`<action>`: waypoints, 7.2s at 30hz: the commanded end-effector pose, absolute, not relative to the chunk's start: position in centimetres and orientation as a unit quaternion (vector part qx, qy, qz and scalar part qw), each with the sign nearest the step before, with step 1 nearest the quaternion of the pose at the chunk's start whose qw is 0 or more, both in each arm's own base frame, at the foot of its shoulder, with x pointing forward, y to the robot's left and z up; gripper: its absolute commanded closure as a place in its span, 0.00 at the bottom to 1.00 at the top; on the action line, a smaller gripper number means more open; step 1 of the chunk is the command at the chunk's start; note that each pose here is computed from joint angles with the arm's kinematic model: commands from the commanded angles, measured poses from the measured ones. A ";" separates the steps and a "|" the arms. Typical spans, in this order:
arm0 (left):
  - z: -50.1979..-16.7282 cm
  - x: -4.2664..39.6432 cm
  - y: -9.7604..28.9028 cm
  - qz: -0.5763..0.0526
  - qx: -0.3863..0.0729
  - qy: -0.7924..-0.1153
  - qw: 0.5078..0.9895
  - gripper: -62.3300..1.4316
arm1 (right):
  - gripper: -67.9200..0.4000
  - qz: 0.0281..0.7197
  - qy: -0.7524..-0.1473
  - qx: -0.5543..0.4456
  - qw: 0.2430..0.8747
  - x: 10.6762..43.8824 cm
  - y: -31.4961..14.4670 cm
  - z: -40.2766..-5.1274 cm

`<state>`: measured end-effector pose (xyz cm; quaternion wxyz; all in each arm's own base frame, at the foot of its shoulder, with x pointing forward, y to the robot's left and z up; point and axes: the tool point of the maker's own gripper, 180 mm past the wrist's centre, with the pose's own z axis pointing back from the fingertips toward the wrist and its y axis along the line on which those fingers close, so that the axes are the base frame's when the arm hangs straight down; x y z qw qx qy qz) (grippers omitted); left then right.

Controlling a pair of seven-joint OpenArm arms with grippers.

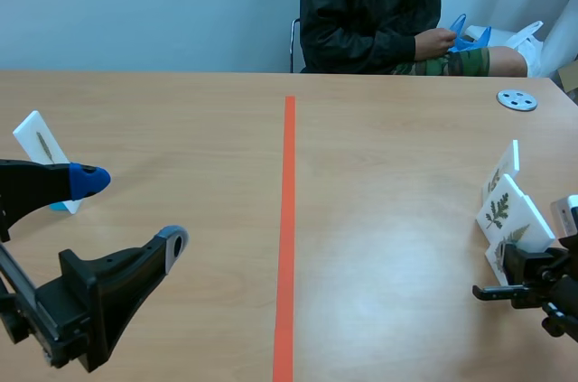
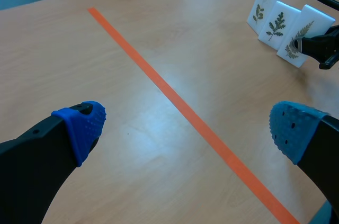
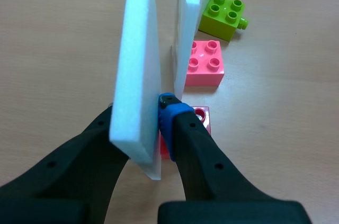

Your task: Sort the leaf by its shape. The table is split by an orange tape line. A compound leaf with several leaflets goes to the left side, a simple leaf with one blade goes to the right side. Return to the home posture when a red brick is placed on the table.

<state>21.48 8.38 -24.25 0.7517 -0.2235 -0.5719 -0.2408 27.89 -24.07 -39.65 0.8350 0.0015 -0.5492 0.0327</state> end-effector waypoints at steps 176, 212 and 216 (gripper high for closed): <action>-23.6 21.9 8.7 -0.229 -0.219 -0.585 0.746 0.00 | 0.02 0.296 -0.553 0.175 0.759 30.4 -6.5 -32.0; -23.6 21.9 8.7 -0.229 -0.219 -0.586 0.746 0.00 | 0.56 0.375 -0.544 0.212 0.720 29.8 1.7 -37.3; -23.6 21.9 8.7 -0.229 -0.219 -0.586 0.746 0.00 | 0.68 0.375 -0.544 0.212 0.720 29.8 1.7 -37.3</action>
